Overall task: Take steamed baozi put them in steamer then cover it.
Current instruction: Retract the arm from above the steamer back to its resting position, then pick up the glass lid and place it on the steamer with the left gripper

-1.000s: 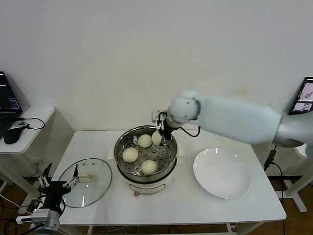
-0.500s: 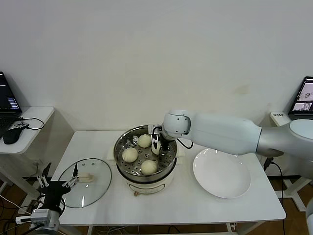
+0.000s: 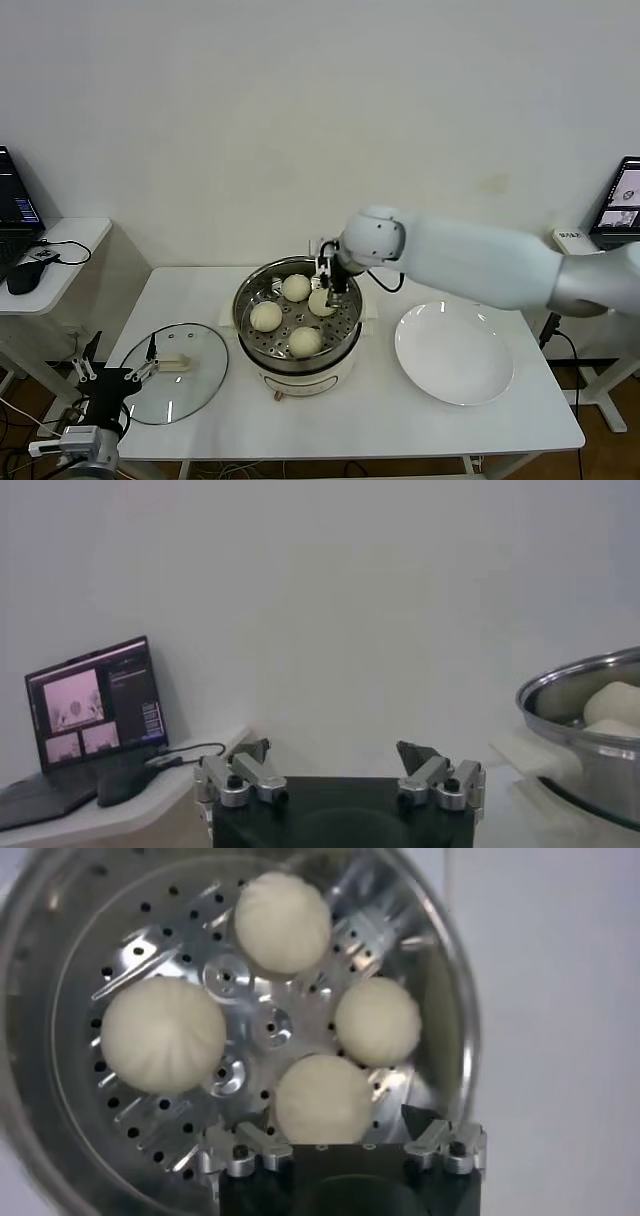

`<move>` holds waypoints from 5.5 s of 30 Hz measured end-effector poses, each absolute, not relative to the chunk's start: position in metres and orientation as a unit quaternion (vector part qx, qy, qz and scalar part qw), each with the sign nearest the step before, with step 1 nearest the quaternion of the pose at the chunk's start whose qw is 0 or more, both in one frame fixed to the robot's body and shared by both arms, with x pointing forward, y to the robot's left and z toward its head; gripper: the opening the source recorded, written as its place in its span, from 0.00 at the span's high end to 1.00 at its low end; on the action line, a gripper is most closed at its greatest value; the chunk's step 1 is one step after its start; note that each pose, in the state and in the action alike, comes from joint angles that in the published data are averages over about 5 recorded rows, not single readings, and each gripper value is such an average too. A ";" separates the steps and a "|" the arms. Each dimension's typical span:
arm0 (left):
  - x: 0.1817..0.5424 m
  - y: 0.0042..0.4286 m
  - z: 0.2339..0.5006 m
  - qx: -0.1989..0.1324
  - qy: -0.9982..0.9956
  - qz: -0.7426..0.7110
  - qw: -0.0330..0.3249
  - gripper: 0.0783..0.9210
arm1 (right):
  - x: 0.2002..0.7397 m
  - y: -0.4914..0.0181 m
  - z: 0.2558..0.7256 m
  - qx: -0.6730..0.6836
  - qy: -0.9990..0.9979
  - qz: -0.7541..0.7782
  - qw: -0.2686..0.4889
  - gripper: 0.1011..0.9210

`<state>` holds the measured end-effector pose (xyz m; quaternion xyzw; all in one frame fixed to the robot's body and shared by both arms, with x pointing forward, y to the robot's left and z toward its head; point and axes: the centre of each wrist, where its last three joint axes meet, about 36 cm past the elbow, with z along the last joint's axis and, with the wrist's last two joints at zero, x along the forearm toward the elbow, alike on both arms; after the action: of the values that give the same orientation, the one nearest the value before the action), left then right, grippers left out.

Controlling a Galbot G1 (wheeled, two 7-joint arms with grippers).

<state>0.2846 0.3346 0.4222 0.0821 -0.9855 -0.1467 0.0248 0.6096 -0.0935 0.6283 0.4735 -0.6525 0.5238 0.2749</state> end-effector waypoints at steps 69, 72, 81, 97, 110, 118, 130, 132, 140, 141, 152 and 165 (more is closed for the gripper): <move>0.336 0.433 0.292 -0.086 -0.690 -0.718 0.034 0.12 | 0.288 -0.415 0.349 -0.048 -0.995 0.084 -0.019 0.12; 0.343 0.431 0.290 -0.087 -0.689 -0.719 0.032 0.12 | 0.284 -0.415 0.346 -0.050 -0.995 0.085 -0.015 0.12; 0.367 0.426 0.288 -0.084 -0.689 -0.720 0.025 0.12 | 0.276 -0.415 0.337 -0.049 -0.995 0.085 -0.002 0.12; 0.389 0.432 0.272 -0.078 -0.699 -0.709 0.044 0.38 | 0.276 -0.409 0.327 -0.042 -0.996 0.081 0.009 0.12; 0.387 0.439 0.272 -0.065 -0.706 -0.704 0.042 0.83 | 0.279 -0.401 0.326 -0.031 -0.996 0.080 0.009 0.12; 0.381 0.441 0.299 -0.042 -0.709 -0.704 0.025 0.93 | 0.282 -0.397 0.328 -0.021 -0.996 0.085 0.004 0.12; 0.382 0.428 0.387 0.015 -0.697 -0.717 0.003 0.93 | 0.285 -0.388 0.328 -0.011 -0.996 0.094 -0.002 0.12; 0.385 0.422 0.402 0.021 -0.697 -0.717 -0.003 0.93 | 0.284 -0.387 0.328 -0.010 -0.995 0.097 -0.001 0.12; 0.391 0.382 0.451 0.019 -0.708 -0.705 -0.030 0.93 | 0.283 -0.377 0.327 -0.009 -0.993 0.113 -0.007 0.12; 0.392 0.376 0.455 0.018 -0.710 -0.703 -0.032 0.93 | 0.283 -0.376 0.327 -0.009 -0.993 0.116 -0.007 0.12; 0.405 0.304 0.463 -0.016 -0.731 -0.681 -0.049 0.93 | 0.282 -0.356 0.323 -0.025 -0.986 0.163 0.000 0.12; 0.429 0.217 0.460 -0.046 -0.738 -0.672 -0.036 0.93 | 0.285 -0.333 0.313 -0.054 -0.979 0.197 0.009 0.12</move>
<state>0.4292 0.2167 0.4603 -0.0463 -0.7380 -0.6722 -0.0360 0.2851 -0.3331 0.3131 -0.0536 -0.9789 0.1968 0.0092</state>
